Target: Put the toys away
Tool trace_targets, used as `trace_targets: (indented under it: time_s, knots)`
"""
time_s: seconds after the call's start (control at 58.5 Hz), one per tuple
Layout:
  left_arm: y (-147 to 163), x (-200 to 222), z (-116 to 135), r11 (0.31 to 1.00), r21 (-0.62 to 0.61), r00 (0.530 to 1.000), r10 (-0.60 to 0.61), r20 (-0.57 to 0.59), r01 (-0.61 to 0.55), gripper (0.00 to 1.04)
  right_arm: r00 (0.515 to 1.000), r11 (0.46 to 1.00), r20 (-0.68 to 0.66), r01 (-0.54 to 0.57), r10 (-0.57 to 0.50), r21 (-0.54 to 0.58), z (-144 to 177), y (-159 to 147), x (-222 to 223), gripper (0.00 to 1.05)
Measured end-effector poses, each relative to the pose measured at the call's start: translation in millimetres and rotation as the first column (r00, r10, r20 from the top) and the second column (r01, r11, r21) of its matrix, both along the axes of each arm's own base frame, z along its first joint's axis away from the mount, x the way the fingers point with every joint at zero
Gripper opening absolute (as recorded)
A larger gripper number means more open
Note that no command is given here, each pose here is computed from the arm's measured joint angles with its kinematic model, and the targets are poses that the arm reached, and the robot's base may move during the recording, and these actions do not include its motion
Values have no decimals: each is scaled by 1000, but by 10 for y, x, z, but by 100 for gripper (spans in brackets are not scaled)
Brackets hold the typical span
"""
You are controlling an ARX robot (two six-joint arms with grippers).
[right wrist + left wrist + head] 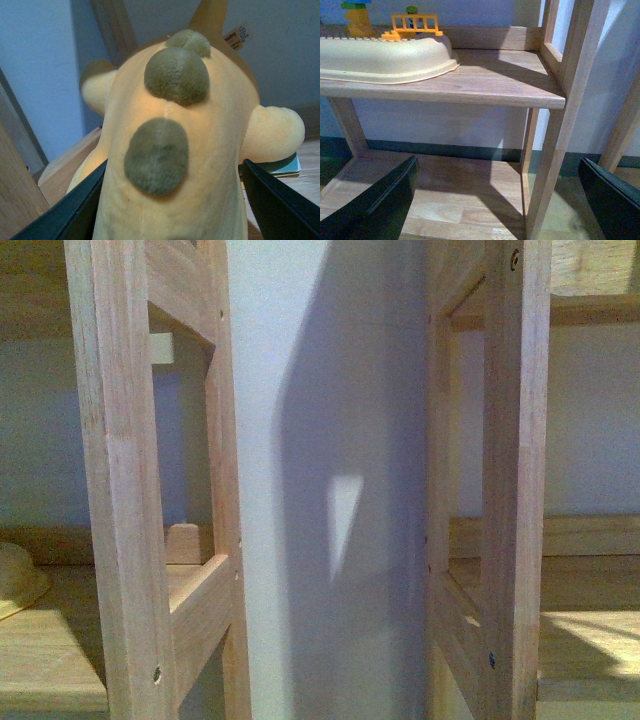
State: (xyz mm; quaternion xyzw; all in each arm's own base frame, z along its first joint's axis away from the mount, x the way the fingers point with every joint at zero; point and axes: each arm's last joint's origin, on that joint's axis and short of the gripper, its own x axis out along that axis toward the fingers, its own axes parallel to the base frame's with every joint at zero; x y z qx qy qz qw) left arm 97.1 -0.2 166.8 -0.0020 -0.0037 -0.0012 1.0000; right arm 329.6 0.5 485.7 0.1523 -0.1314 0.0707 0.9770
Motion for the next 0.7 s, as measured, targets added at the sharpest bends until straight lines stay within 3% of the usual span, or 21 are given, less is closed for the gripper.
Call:
trace_targets:
  time_s: [0.103, 0.359, 0.7]
  knots:
    - [0, 0, 0, 1000, 0, 1000, 0, 0, 0, 98, 1000, 1000, 8, 5, -5, -1, 26, -20, -35, 100]
    - [0, 0, 0, 1000, 0, 1000, 0, 0, 0, 98, 996, 997, 44, 79, -80, 15, 124, -121, -266, 98]
    - [0, 0, 0, 1000, 0, 1000, 0, 0, 0, 98, 966, 977, 150, 213, -210, -8, 49, -202, -1326, 98]
